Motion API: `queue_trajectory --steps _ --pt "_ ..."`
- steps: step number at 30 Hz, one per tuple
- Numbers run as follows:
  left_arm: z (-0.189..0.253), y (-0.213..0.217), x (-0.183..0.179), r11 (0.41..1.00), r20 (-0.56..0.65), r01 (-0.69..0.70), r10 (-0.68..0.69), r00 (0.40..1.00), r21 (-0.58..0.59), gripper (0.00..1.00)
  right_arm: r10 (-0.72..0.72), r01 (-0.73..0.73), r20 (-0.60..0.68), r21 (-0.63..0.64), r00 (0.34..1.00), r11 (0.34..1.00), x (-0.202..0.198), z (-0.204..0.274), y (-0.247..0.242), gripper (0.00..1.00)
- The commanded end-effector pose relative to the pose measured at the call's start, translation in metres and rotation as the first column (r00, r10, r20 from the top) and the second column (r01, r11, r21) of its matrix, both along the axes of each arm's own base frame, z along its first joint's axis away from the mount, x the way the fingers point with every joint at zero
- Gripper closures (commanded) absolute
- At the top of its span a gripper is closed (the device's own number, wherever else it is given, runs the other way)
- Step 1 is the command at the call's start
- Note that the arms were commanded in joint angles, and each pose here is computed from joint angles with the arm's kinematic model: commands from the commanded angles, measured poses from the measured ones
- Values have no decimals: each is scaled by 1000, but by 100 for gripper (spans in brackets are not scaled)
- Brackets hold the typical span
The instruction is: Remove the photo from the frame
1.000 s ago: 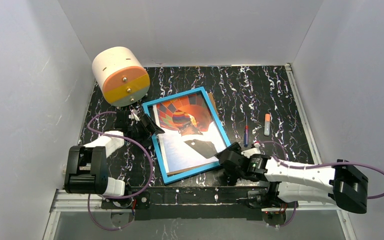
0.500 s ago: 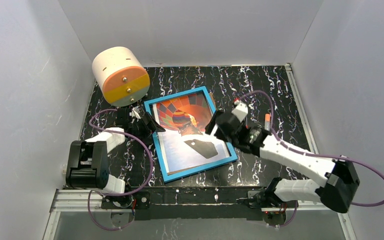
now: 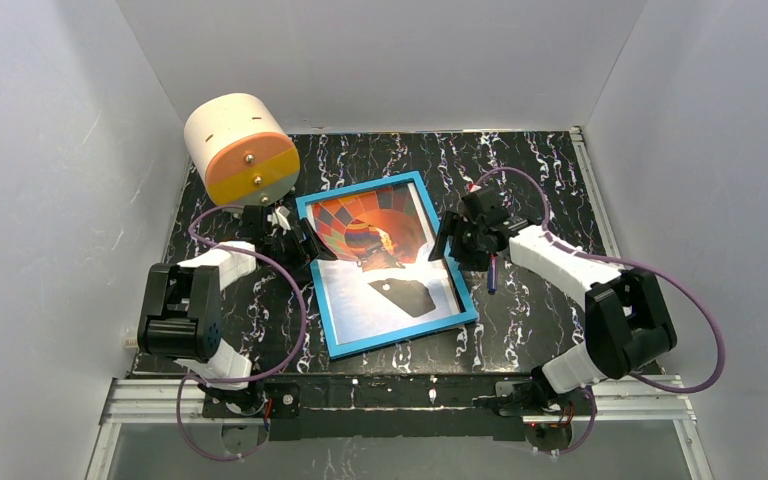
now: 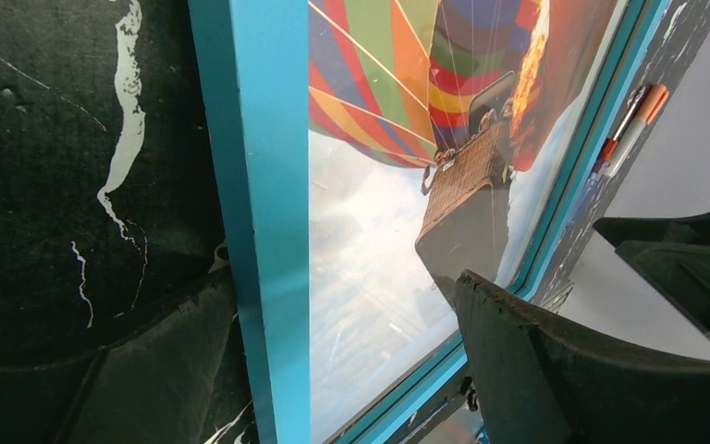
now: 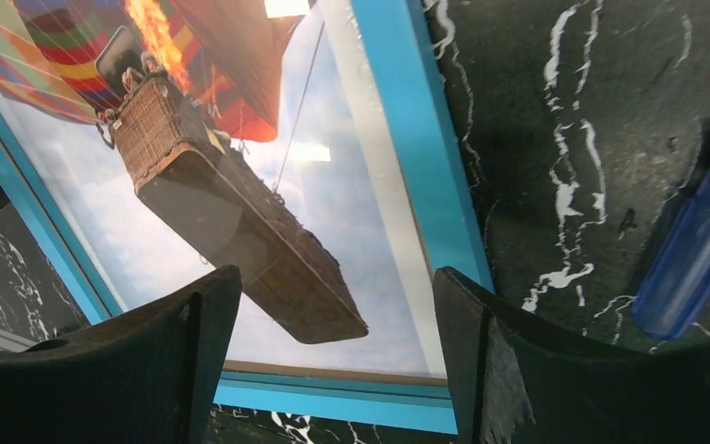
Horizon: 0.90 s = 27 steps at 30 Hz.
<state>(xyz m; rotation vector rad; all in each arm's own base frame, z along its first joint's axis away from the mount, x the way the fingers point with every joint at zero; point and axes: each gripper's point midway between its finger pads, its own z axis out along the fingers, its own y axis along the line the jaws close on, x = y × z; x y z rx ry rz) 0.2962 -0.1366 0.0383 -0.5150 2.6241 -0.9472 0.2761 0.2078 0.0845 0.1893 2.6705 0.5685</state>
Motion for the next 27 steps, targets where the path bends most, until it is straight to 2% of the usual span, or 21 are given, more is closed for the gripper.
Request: queue_trajectory --steps 1,5,9,21,24,27 --pt "-47 24 -37 984 -156 43 -15 988 174 12 32 -32 16 22 999 999 12 5 -11 15" --pt "-45 24 -37 984 -153 48 -21 988 174 11 55 -55 -53 2 997 998 7 -15 -19 19" --pt "-47 22 -39 984 -163 68 -41 986 163 11 105 -100 -87 59 991 993 -4 -29 -11 22" --pt "-51 12 -42 986 -191 118 -94 977 119 13 89 -82 -172 50 981 995 -34 -55 -21 40" --pt "-52 12 -42 985 -193 118 -92 977 128 13 72 -63 -183 52 980 997 -41 -59 -24 42" --pt "-49 25 -38 975 -176 83 -47 983 206 15 44 -40 -171 23 984 999 -41 -61 -30 42"
